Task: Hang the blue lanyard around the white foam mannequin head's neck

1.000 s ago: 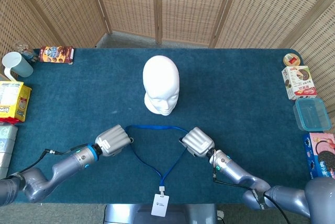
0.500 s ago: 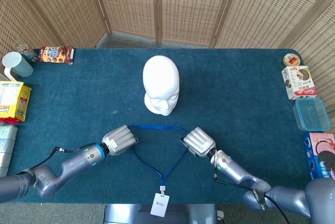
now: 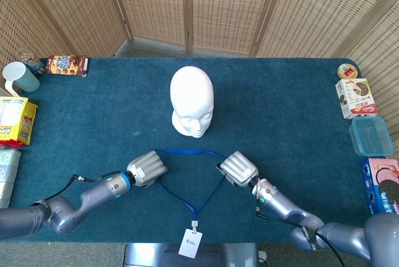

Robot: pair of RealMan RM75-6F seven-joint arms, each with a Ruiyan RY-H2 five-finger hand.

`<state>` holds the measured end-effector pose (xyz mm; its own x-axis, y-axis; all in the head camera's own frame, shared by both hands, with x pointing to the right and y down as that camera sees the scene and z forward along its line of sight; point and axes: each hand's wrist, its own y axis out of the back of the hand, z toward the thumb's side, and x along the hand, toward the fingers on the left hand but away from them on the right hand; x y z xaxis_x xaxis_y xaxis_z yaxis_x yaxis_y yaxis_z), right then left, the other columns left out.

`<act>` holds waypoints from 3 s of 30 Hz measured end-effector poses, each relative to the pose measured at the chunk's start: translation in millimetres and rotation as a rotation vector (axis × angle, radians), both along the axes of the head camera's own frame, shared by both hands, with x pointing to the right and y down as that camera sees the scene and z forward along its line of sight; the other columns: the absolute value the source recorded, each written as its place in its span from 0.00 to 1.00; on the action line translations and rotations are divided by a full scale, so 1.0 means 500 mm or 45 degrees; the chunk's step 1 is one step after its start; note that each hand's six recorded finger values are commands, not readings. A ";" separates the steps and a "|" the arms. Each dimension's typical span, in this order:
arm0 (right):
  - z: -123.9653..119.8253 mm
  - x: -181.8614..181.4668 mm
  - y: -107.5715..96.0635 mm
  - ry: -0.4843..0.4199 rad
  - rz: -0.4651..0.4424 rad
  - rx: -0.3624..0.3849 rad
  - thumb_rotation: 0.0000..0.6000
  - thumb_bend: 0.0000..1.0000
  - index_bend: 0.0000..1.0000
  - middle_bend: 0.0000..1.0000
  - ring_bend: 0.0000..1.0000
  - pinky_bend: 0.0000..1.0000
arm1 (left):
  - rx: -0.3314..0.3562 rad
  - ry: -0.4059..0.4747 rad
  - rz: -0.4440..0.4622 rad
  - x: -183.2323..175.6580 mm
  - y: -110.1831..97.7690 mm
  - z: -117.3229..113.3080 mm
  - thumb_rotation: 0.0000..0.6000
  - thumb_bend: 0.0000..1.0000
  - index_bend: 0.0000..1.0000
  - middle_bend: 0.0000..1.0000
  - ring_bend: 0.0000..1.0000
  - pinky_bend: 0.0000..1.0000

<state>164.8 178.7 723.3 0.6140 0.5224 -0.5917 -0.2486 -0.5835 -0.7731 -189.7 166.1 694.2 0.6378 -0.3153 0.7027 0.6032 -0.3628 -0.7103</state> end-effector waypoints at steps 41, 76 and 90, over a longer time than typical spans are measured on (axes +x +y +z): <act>0.008 0.004 -0.005 -0.001 0.023 -0.008 1.00 0.51 0.59 1.00 1.00 1.00 | 0.006 -0.042 0.006 0.025 0.000 0.024 0.85 0.41 0.50 1.00 1.00 1.00; 0.007 0.001 -0.005 -0.035 0.083 -0.041 1.00 0.52 0.61 1.00 1.00 1.00 | -0.002 -0.048 -0.033 0.020 0.002 0.028 0.90 0.49 0.65 1.00 1.00 1.00; -0.037 -0.013 -0.018 -0.145 0.166 -0.032 1.00 0.52 0.63 1.00 1.00 1.00 | 0.005 0.030 -0.140 -0.003 -0.017 -0.005 0.92 0.50 0.67 1.00 1.00 1.00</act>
